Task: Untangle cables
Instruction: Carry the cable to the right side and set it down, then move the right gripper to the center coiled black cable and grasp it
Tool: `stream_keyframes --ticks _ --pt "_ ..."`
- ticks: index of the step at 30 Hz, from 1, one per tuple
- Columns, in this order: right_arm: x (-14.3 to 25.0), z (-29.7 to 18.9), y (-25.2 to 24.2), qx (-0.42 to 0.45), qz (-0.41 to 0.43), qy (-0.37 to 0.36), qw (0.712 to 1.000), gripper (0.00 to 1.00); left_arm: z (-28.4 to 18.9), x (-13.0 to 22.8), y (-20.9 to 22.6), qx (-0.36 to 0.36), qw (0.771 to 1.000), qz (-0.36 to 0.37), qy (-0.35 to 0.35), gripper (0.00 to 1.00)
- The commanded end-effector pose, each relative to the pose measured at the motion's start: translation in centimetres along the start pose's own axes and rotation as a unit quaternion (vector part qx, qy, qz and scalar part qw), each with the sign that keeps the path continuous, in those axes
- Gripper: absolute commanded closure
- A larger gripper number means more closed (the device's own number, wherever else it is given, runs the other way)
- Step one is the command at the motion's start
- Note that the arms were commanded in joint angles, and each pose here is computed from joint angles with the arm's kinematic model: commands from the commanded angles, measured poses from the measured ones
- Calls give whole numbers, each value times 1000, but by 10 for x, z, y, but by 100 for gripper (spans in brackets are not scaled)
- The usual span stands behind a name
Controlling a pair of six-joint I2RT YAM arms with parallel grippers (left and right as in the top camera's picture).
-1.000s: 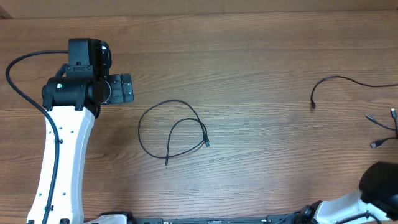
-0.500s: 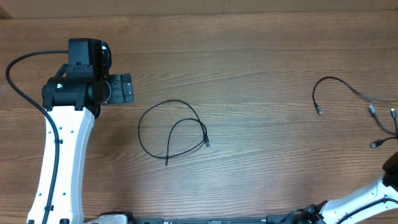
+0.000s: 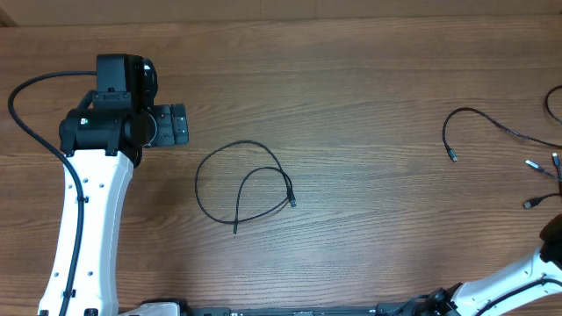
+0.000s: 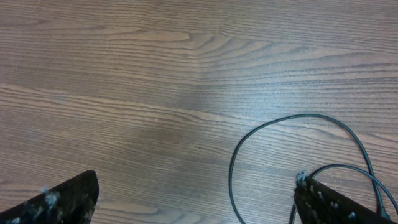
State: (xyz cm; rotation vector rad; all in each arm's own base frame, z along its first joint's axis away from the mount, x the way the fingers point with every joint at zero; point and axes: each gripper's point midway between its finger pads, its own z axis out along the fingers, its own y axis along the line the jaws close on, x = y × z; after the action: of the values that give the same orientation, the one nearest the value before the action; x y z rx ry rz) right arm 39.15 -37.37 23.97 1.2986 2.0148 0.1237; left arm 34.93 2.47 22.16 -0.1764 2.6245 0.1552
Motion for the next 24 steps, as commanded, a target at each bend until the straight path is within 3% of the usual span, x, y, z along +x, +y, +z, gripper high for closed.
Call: stream_keyframes --ticks 1,7,15,24 --pt "27 2 45 -76 -60 47 994 0 0 -2 0 3 1000 3 -1 1" --pt "102 5 98 -100 -156 141 973 0 0 -2 0 3 1000 3 -1 0" --pt "213 -11 162 -130 -273 257 918 0 0 -2 0 3 1000 3 -1 0" --pt "350 -55 204 -135 -366 389 835 0 0 -2 0 3 1000 3 -1 1"
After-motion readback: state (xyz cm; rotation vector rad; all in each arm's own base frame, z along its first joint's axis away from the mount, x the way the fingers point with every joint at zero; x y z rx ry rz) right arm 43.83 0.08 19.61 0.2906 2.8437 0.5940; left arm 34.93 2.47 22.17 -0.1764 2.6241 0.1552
